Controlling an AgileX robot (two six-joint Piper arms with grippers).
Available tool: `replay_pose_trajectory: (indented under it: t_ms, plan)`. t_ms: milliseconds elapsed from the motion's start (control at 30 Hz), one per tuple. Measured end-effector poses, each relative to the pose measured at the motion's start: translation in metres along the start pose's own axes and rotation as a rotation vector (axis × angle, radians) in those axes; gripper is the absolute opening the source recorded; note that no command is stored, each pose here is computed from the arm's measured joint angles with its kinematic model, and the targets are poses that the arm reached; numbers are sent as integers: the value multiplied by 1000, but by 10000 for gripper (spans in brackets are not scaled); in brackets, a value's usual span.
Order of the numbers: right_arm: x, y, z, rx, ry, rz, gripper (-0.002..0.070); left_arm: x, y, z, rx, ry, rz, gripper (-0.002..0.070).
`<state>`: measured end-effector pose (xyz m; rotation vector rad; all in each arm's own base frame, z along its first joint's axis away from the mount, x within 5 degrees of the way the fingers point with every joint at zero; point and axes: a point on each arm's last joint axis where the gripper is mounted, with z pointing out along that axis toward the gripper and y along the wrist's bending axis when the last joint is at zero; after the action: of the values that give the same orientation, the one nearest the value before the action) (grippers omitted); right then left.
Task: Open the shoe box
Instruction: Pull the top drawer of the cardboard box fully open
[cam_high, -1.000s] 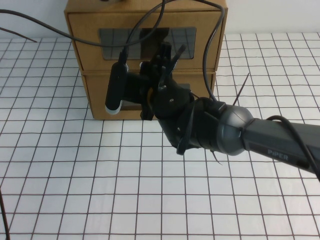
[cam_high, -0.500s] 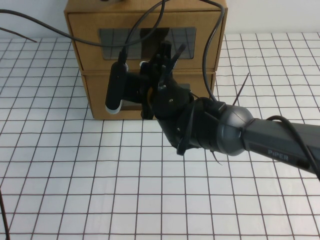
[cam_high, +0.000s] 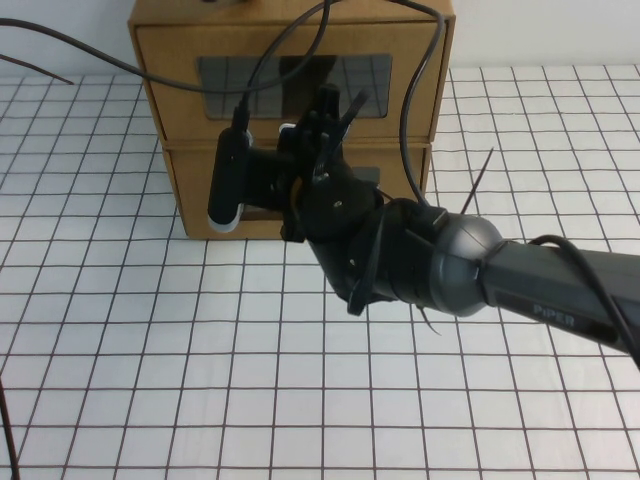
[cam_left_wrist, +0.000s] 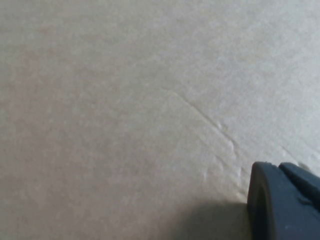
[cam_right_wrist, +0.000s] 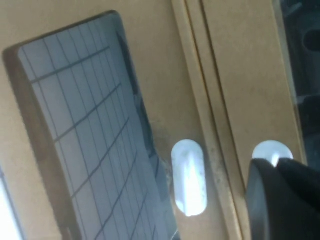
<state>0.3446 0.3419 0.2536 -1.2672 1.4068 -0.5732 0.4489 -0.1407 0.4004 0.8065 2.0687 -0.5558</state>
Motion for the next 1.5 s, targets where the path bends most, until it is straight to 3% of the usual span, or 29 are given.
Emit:
replay_pose_trajectory:
  t_ms: [500, 733, 833, 1067, 1500]
  plan:
    - [-10, 11, -22, -59, 20, -7, -10, 0, 0, 0, 0, 0, -2, -2]
    - [-6, 8, -24, -20, 56, 17, -6, 0, 0, 0, -1, -1, -6, -2]
    - [-6, 5, -24, 8, 54, 7, 31, 0, 0, 0, -1, -1, -6, -2]
    - [-6, 1, -23, 32, 41, 4, 198, 0, 0, 0, -1, -1, -6, -2]
    - [5, -6, -6, 29, 40, 44, 222, 0, 0, 0, -1, -1, -6, -2]
